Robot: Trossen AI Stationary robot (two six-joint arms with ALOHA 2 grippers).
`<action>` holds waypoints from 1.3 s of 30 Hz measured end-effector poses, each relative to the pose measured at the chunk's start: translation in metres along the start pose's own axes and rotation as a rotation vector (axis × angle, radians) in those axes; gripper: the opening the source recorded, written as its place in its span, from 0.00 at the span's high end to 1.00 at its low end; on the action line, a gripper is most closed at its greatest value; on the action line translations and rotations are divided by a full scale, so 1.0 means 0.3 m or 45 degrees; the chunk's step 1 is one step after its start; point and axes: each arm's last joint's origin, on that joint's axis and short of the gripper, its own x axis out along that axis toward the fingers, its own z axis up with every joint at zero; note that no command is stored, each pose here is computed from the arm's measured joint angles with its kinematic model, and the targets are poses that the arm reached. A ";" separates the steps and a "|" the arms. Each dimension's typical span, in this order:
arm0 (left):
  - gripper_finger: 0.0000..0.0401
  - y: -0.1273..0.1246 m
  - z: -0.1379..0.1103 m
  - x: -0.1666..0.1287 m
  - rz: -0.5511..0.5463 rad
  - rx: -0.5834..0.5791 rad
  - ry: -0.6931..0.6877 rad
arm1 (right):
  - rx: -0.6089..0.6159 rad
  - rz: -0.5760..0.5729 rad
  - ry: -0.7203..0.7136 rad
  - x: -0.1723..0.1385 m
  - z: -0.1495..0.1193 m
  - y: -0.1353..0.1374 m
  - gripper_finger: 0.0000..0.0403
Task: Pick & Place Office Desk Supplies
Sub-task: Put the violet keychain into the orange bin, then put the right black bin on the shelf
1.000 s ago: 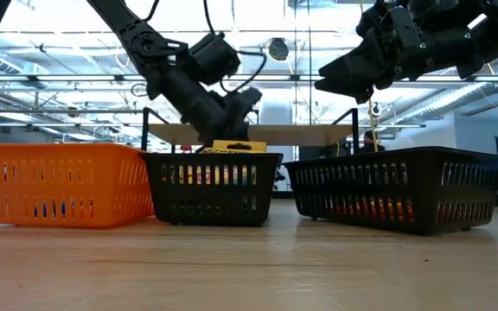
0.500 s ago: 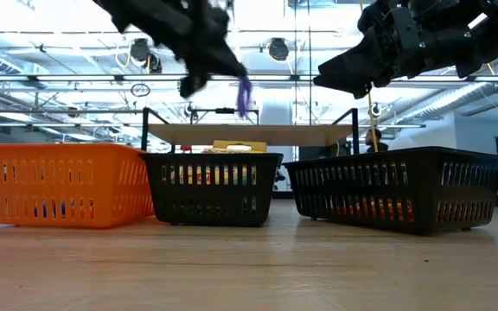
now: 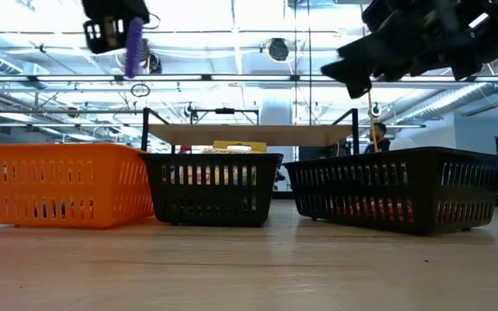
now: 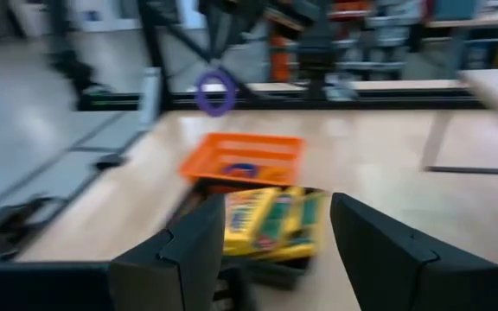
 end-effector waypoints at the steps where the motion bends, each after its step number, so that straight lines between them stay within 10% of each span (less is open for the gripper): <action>1: 1.00 -0.011 -0.011 0.010 0.006 -0.003 0.007 | 0.007 0.047 0.002 0.001 0.000 0.006 0.50; 23: 0.64 -0.023 -0.081 0.151 0.208 0.014 0.097 | 0.087 0.396 0.068 0.020 -0.008 0.136 0.50; 31: 0.55 -0.024 -0.111 0.198 0.263 0.024 0.146 | -0.279 0.097 0.635 0.041 0.080 0.341 0.54; 39: 0.57 -0.036 -0.123 0.211 0.255 -0.045 0.142 | -0.322 0.072 0.854 0.063 0.079 0.494 0.53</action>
